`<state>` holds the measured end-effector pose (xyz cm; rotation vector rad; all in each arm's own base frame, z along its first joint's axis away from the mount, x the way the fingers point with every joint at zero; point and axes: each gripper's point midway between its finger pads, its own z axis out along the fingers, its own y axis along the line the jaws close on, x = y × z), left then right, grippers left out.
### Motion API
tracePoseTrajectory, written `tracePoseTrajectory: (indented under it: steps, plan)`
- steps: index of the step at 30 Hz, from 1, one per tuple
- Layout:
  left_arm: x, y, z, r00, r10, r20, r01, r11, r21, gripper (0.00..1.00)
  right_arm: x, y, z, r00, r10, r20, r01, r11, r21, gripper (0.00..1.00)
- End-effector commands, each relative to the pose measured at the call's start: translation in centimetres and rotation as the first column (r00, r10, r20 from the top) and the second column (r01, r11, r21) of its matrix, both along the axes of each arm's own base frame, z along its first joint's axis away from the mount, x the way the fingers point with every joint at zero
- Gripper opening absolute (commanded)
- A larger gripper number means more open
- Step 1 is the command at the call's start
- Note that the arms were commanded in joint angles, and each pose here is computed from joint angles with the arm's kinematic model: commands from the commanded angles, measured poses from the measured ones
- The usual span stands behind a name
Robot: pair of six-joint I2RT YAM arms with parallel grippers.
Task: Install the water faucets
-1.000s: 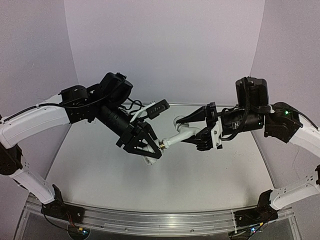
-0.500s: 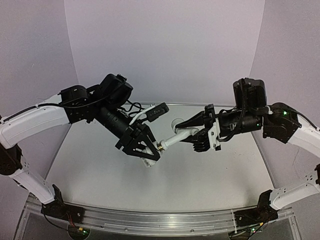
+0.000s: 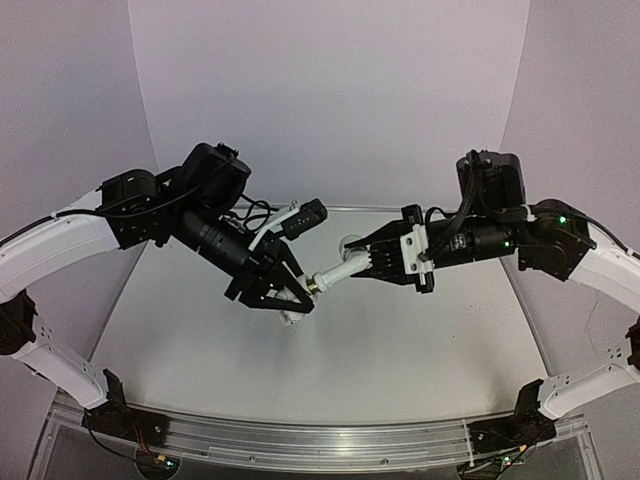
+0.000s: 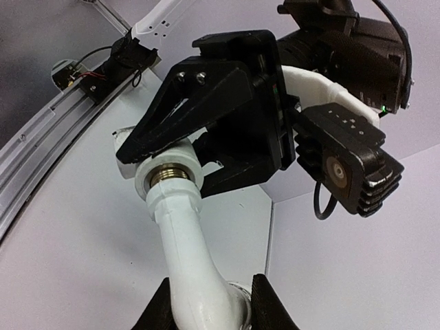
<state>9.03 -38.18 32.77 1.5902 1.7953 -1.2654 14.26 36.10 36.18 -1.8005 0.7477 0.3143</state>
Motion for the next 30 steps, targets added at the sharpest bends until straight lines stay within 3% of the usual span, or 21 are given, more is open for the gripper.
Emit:
tracePoseTrajectory:
  steps: [1,7,13,15,19,27,30]
  plan:
    - [3.4,-0.2,2.4,0.937,0.13,0.326,-0.101,0.989,-0.105,0.0,-0.2,0.2,0.9,0.953,-0.087,-0.289,0.097,0.995,0.022,0.0]
    - [3.7,-0.3,1.7,0.886,0.156,0.437,-0.127,0.987,-0.096,0.0,0.1,0.7,1.4,0.911,-0.12,-0.394,0.141,0.99,0.024,0.0]
    - [3.6,-0.2,1.6,0.881,0.154,0.447,-0.126,0.988,-0.091,0.01,0.4,0.5,1.2,0.91,-0.143,-0.389,0.163,0.986,0.019,0.0]
    - [3.6,-0.1,1.7,0.887,0.158,0.434,-0.131,0.987,-0.092,0.1,0.3,0.2,1.3,0.928,-0.131,-0.348,0.148,0.989,0.023,0.0]
    - [2.9,-0.1,2.4,0.908,0.157,0.388,-0.122,0.986,-0.114,0.38,-0.6,-0.6,1.7,0.964,-0.078,-0.254,0.095,0.994,0.055,0.0]
    - [2.1,0.2,3.2,0.941,0.167,0.295,-0.132,0.982,-0.135,0.64,-0.8,-1.0,3.0,0.988,-0.045,-0.151,0.062,0.991,0.114,0.0]
    - [2.8,0.5,3.1,0.942,0.207,0.266,-0.173,0.974,-0.145,0.67,-0.7,-1.1,3.0,0.992,-0.045,-0.117,0.06,0.99,0.125,0.0]
